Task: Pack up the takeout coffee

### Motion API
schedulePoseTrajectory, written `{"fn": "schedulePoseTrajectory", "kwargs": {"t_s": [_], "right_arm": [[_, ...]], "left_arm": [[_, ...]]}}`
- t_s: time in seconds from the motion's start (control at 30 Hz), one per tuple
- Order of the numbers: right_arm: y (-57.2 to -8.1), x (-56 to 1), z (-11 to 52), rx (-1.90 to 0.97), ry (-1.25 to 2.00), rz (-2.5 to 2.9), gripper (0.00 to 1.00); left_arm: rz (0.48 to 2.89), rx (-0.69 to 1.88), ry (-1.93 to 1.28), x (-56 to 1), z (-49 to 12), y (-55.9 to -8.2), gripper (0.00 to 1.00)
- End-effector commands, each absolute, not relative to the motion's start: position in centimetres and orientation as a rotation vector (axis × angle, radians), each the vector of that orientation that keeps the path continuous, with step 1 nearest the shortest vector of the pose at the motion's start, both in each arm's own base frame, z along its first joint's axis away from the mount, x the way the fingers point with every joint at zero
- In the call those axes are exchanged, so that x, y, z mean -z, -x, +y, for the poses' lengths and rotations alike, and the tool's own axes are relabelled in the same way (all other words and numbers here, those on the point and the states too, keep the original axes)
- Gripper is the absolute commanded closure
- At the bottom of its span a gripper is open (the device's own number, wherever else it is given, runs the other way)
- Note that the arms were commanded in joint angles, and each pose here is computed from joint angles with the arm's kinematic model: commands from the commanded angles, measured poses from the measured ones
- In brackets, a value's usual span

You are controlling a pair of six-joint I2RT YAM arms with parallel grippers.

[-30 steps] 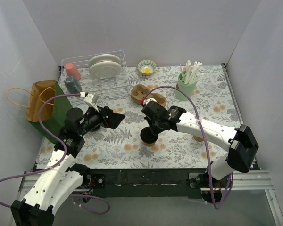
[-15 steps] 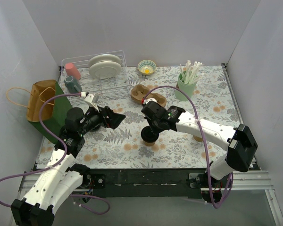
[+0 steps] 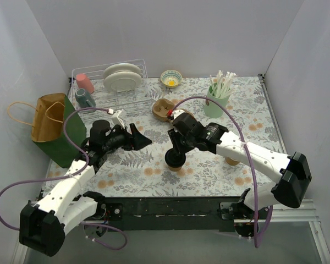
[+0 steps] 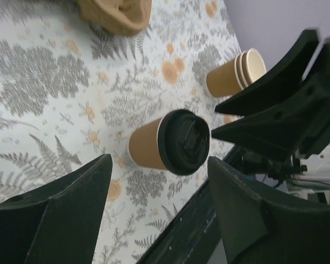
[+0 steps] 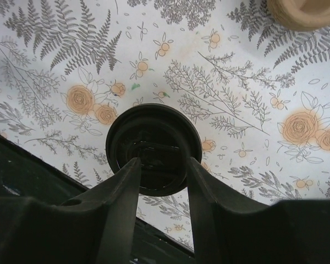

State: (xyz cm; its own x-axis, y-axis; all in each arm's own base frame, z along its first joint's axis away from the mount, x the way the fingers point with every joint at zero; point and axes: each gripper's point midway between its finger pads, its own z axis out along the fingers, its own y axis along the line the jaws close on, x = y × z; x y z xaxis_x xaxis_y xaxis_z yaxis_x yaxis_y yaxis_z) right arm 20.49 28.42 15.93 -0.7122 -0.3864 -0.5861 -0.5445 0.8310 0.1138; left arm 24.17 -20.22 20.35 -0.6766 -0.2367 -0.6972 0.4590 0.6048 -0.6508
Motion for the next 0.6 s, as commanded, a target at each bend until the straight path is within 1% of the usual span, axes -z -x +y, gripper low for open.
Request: {"fn": "schedulePoseTrajectory", "kwargs": {"t_s": [0.0,0.1,0.17,0.2,0.33,0.47,0.57], "right_arm": [[-21.0,-16.7,28.8,-0.481,0.690,2.397,0.50],[-21.0,-16.2,28.7,-0.506,0.714,2.389,0.48],[-21.1,-15.9,28.3,-0.507,0.711,2.398,0.47],[-21.2,-15.7,28.0,-0.504,0.703,2.405,0.46],[-21.3,-15.4,27.8,-0.559,0.702,2.388,0.46],[-21.2,-14.3,27.5,-0.575,0.714,2.397,0.46],[-20.9,-13.6,27.7,-0.622,0.721,2.397,0.47]], "left_arm": [[2.138,1.245,-0.137,-18.0,-22.3,-22.4,0.33],[2.151,1.271,-0.155,-17.3,-24.0,-21.8,0.34],[2.204,1.280,-0.166,-15.9,-24.9,-21.1,0.34],[2.177,1.292,-0.163,-16.1,-25.4,-21.4,0.35],[2.199,1.304,-0.152,-14.7,-26.2,-21.3,0.37],[2.243,1.284,-0.151,-12.8,-26.5,-21.3,0.44],[2.265,1.267,-0.152,-11.5,-26.7,-21.4,0.46]]}}
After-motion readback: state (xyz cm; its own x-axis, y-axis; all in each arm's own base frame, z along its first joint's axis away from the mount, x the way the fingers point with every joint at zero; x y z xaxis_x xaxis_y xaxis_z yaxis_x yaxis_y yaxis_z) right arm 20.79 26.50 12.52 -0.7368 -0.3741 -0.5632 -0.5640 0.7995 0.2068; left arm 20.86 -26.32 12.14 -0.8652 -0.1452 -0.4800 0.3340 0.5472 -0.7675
